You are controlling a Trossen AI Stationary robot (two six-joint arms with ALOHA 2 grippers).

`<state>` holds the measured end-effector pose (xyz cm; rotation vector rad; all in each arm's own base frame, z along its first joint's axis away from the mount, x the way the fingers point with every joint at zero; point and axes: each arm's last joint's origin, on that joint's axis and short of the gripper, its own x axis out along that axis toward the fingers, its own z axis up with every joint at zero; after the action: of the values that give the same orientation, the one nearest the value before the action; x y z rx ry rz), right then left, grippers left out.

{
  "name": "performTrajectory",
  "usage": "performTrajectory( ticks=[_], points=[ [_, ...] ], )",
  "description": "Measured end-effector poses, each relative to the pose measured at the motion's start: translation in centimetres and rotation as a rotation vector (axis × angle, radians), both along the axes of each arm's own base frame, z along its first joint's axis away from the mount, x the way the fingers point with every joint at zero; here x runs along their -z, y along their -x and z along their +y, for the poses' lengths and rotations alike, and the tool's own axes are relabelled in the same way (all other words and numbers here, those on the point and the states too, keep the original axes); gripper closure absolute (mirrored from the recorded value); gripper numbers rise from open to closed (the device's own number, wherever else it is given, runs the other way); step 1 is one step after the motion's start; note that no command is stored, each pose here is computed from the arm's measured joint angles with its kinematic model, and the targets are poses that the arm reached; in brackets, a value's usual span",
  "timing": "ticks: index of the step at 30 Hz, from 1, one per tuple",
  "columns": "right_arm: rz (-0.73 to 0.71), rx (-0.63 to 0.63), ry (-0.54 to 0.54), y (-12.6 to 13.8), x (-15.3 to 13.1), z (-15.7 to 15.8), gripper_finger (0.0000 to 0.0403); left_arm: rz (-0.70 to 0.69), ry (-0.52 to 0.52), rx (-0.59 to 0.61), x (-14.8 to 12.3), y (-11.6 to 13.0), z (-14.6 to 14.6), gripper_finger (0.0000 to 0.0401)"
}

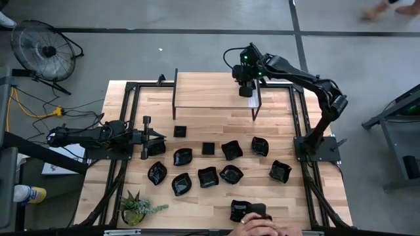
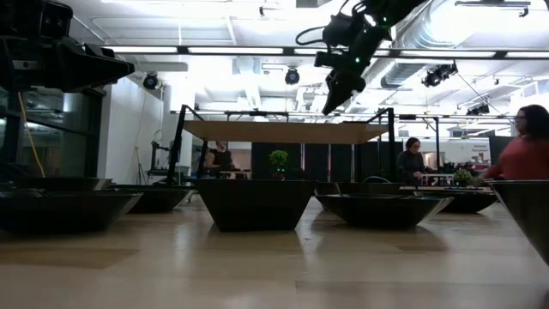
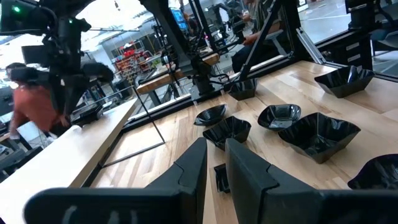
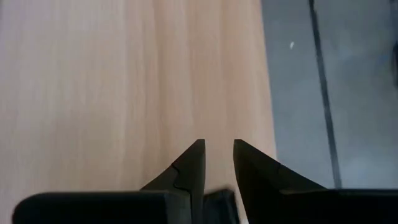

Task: Pick & Place Mini shaped plates
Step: Put the black leaf shaped plate on the shelf

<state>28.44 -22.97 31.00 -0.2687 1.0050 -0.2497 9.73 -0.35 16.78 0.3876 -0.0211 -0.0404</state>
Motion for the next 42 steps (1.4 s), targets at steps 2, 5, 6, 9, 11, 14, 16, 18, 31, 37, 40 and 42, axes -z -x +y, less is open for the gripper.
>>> performTrajectory(
  ticks=[2, 5, 6, 9, 11, 14, 16, 18, 31, 37, 40, 42],
  points=[
    [0.021, 0.004, -0.016, -0.2, -0.7, 0.7, 0.0325, 0.000, 0.000, 0.000, 0.0, 0.0, 0.0, 0.0345],
    [0.037, 0.004, -0.066, -0.6, -1.8, 2.1, 0.0325, 0.000, 0.000, 0.000, 0.0, 0.0, 0.0, 0.0345],
    [0.044, 0.002, -0.084, -0.8, -2.1, 2.7, 0.0325, 0.000, 0.000, 0.000, 0.0, 0.0, 0.0, 0.0345],
    [0.071, -0.012, -0.151, -1.1, -2.7, 4.9, 0.0325, 0.000, 0.000, 0.000, 0.0, 0.0, 0.0, 0.0345],
    [0.067, -0.032, -0.185, -1.3, -3.0, 6.8, 0.0325, 0.000, 0.000, 0.000, 0.0, 0.0, 0.0, 0.0345],
    [0.075, -0.064, -0.248, -1.3, -3.0, 9.9, 0.0325, 0.000, 0.000, 0.000, 0.0, 0.0, 0.0, 0.0345],
    [0.082, -0.078, -0.280, -1.2, -2.7, 12.0, 0.0325, 0.000, 0.000, 0.000, 0.0, 0.0, 0.0, 0.0345],
    [0.097, -0.096, -0.308, -1.0, -2.4, 14.3, 0.0325, 0.000, 0.000, 0.000, 0.0, 0.0, 0.0, 0.0345],
    [0.196, -0.016, -0.457, 1.6, 3.0, 24.1, 0.0325, 0.000, 0.000, 0.000, 0.0, 0.0, 0.0, 0.0345],
    [0.248, 0.108, -0.534, 2.8, 6.2, 25.9, 0.0325, 0.000, 0.000, 0.000, 0.0, 0.0, 0.0, 0.0345],
    [0.267, 0.149, -0.547, 3.2, 7.7, 26.4, 0.0325, 0.000, 0.000, 0.000, 0.0, 0.0, 0.0, 0.0345],
    [0.267, 0.179, -0.543, 3.5, 8.5, 26.6, 0.0325, 0.000, 0.000, 0.000, 0.0, 0.0, 0.0, 0.0345]
  ],
)
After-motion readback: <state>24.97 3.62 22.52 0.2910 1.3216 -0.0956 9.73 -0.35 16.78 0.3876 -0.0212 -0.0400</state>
